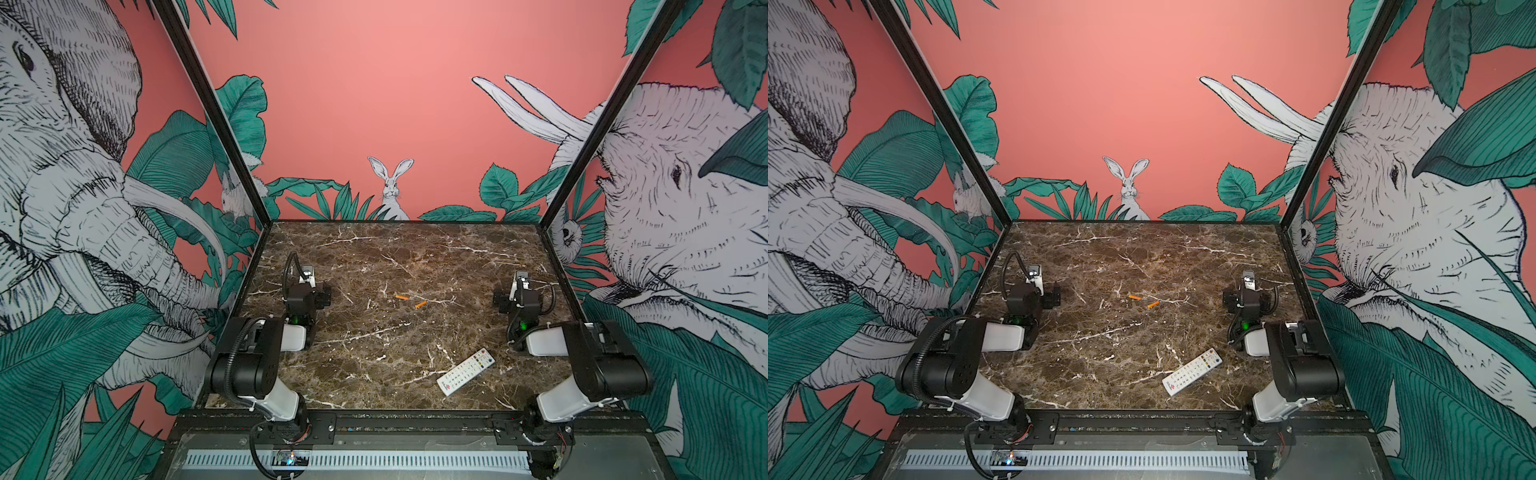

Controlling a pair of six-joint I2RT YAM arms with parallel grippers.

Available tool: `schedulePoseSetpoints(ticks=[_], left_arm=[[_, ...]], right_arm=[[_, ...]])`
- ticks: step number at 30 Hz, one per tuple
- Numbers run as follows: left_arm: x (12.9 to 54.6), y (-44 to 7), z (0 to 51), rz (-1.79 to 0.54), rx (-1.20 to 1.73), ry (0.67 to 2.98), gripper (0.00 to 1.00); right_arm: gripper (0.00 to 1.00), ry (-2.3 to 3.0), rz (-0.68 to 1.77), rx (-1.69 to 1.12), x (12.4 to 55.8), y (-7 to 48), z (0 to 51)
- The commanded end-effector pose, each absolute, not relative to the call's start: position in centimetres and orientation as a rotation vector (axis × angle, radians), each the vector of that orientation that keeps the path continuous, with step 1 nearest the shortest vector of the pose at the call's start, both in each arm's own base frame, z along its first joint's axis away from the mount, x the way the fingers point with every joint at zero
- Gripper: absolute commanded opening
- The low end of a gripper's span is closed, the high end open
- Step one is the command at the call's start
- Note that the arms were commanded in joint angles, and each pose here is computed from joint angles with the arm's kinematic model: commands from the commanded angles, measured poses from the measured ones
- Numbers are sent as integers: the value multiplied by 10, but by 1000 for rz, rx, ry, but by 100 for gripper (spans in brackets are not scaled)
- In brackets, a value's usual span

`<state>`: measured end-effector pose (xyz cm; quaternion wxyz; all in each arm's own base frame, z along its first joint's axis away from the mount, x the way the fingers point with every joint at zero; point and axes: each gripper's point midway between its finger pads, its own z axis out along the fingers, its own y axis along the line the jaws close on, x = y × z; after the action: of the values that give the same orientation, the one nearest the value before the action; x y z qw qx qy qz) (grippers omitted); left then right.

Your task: Load the batteries into the remote control

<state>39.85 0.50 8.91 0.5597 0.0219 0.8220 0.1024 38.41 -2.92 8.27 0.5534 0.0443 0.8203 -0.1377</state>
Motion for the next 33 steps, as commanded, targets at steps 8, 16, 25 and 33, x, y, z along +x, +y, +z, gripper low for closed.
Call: schedulePoseSetpoints(ticks=[8, 16, 25, 33], left_arm=[[399, 5, 97, 235, 46, 1910, 100], [399, 5, 98, 234, 43, 1907, 100], [398, -8, 116, 182, 128, 1952, 100], [377, -16, 161, 127, 15, 2062, 100]], right_arm=[[99, 1887, -312, 112, 390, -29, 98], [99, 1888, -307, 111, 390, -28, 98], [99, 1823, -346, 154, 373, -34, 124], [99, 1946, -298, 287, 349, -30, 152]])
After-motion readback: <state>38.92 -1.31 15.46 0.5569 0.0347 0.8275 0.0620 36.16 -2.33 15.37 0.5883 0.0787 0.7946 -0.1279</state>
